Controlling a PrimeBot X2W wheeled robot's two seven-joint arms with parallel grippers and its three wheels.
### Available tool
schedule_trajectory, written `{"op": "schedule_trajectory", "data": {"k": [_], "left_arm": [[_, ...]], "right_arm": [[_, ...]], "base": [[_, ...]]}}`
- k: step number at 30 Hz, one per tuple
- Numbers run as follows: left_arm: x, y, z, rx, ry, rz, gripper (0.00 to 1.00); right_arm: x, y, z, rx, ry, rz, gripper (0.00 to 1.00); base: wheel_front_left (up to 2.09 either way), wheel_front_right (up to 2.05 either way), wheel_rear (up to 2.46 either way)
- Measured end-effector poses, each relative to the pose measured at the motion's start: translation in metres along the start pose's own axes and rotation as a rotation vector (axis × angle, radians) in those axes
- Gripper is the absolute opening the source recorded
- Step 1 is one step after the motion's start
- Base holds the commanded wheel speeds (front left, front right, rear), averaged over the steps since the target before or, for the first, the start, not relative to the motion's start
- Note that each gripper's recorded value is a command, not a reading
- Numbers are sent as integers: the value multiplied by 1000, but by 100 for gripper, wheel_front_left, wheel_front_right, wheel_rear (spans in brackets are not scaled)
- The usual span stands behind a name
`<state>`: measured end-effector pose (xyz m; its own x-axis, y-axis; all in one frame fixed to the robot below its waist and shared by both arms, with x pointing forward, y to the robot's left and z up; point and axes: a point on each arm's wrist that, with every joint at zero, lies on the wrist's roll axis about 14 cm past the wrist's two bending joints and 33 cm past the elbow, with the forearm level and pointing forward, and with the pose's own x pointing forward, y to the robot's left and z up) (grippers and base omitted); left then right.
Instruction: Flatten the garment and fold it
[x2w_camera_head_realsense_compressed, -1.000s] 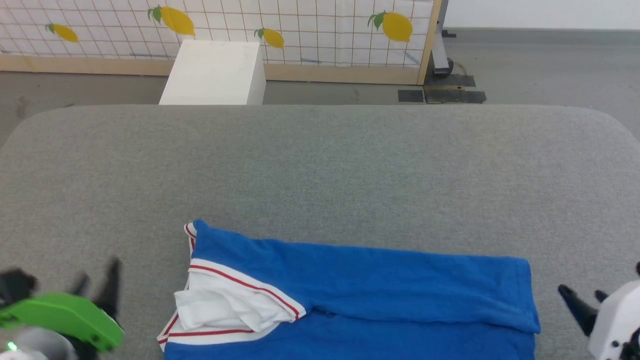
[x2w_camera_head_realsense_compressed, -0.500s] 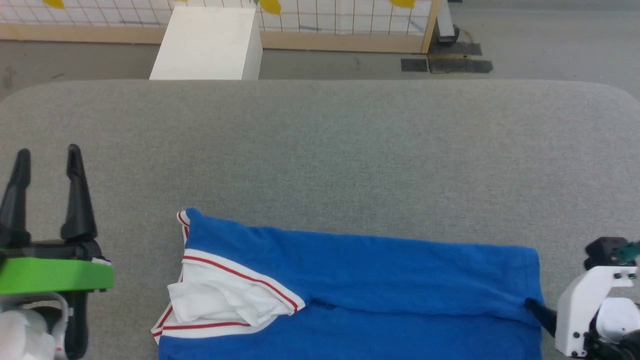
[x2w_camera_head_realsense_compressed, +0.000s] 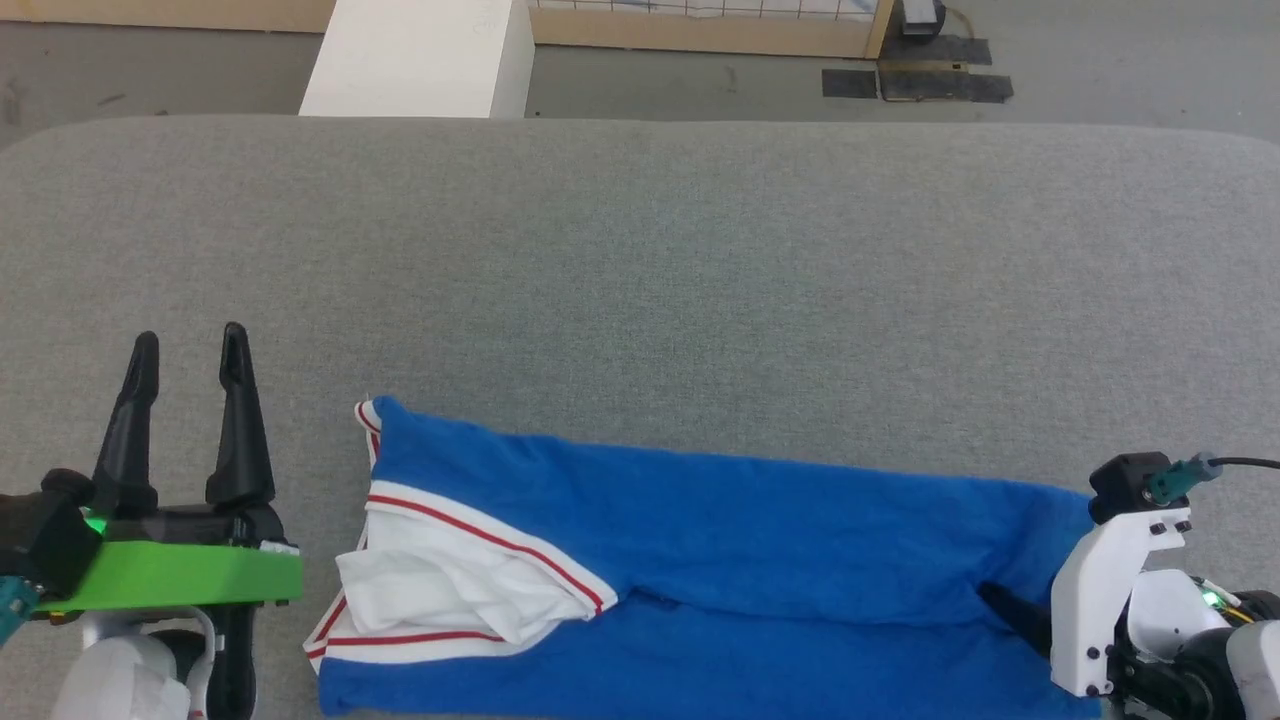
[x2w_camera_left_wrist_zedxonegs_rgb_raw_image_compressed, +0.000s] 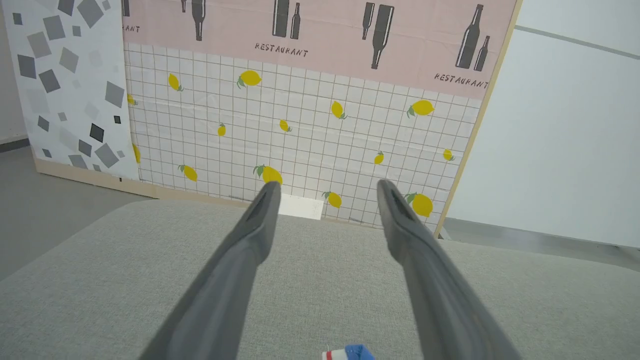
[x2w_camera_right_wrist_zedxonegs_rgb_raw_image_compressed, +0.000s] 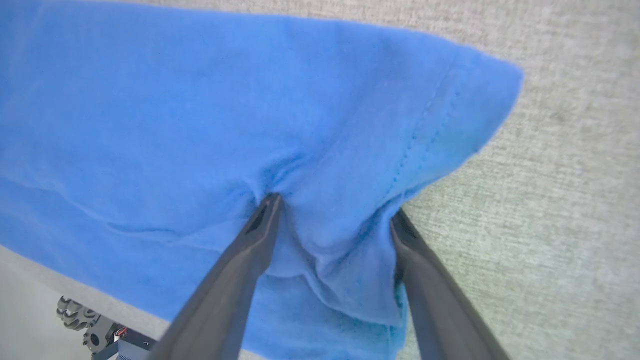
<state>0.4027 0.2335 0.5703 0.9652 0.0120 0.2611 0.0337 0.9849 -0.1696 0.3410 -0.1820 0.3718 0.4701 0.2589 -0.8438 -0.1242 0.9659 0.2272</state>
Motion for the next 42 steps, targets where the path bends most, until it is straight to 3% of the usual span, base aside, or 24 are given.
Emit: {"op": "schedule_trajectory", "data": {"k": [3, 4, 5, 14, 20, 24, 33, 42], "left_arm": [[-2, 1, -6, -6, 14, 3, 100], [-2, 2, -7, -6, 16, 4, 100], [-3, 3, -7, -6, 18, 6, 100], [-4, 9, -11, 7, 23, 21, 100], [-5, 7, -13, 6, 29, 15, 100], [-6, 5, -16, -3, 35, 15, 100], [-18, 5, -11, -6, 33, 19, 100], [-31, 4, -5, -5, 28, 18, 100]], "right_arm": [[1, -4, -2, -6, 13, -7, 96], [1, -5, -2, -9, 15, -10, 36], [0, -7, -1, -10, 18, -14, 0], [-10, -52, -2, 22, 37, -145, 0], [-36, -119, -5, 97, 37, -357, 0], [-52, -146, -11, 146, 49, -461, 0], [-81, -127, 7, -23, 113, -500, 0], [-116, -57, 26, -273, 100, -393, 0]], "base": [[0, 0, 0], [0, 0, 0], [0, 0, 0], [0, 0, 0], [0, 0, 0], [0, 0, 0], [0, 0, 0], [0, 0, 0]]}}
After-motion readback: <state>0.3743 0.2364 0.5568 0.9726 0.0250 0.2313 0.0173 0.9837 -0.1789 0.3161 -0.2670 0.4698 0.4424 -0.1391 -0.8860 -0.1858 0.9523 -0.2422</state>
